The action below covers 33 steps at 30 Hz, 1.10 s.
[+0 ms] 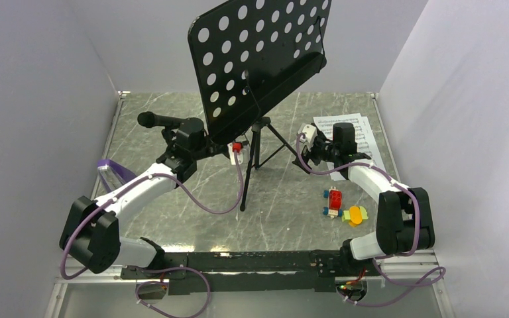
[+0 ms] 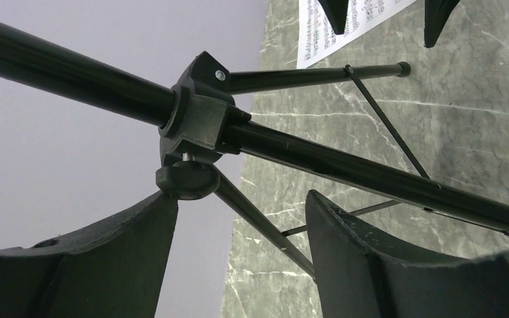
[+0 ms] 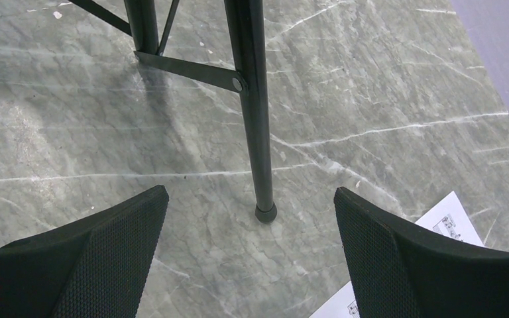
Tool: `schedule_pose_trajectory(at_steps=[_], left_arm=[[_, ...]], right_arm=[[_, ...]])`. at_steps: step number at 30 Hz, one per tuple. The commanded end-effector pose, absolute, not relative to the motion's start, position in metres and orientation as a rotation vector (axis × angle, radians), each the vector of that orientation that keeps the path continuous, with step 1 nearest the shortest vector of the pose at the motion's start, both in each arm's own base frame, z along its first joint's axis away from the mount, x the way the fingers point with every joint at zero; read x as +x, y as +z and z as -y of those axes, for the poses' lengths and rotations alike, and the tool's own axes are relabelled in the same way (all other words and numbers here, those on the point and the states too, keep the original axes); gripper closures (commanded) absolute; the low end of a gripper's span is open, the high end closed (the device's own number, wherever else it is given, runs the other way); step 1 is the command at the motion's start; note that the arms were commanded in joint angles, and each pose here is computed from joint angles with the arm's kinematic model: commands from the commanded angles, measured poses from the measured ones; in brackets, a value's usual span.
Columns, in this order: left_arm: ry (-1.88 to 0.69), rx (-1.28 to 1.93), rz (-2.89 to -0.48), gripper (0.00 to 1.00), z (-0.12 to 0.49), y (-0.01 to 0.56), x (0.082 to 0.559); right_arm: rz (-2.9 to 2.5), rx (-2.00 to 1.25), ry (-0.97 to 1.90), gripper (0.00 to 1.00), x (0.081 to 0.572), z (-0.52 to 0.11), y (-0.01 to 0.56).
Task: Pack up the instrument practice props
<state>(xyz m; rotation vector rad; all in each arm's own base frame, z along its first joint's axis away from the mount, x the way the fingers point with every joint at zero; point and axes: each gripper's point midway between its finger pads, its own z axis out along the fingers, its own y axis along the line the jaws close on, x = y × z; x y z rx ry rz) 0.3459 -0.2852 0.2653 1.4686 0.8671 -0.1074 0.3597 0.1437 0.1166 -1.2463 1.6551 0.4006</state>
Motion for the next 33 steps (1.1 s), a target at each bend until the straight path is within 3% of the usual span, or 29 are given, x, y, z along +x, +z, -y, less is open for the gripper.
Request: schedule_pose_trajectory(at_steps=[1,18,25,33], left_arm=[[-0.186,1.501,-0.975,0.27,0.284,0.239,0.341],[-0.159,1.589,-0.994,0.29,0.273,0.216,0.329],[-0.220,1.640,-1.045,0.27,0.248,0.205,0.297],[-0.428,1.434,-1.307,0.30,0.246,0.204,0.282]], right_arm=[[-1.615,-1.238,0.397,0.02,0.364,-0.145,0.131],[-1.600,-1.238,0.398,0.02,0.359,-0.146,0.137],[-1.481,-1.229,0.438,0.02,0.361,-0.158,0.182],[-1.326,-1.147,0.681,0.02,0.357,-0.190,0.262]])
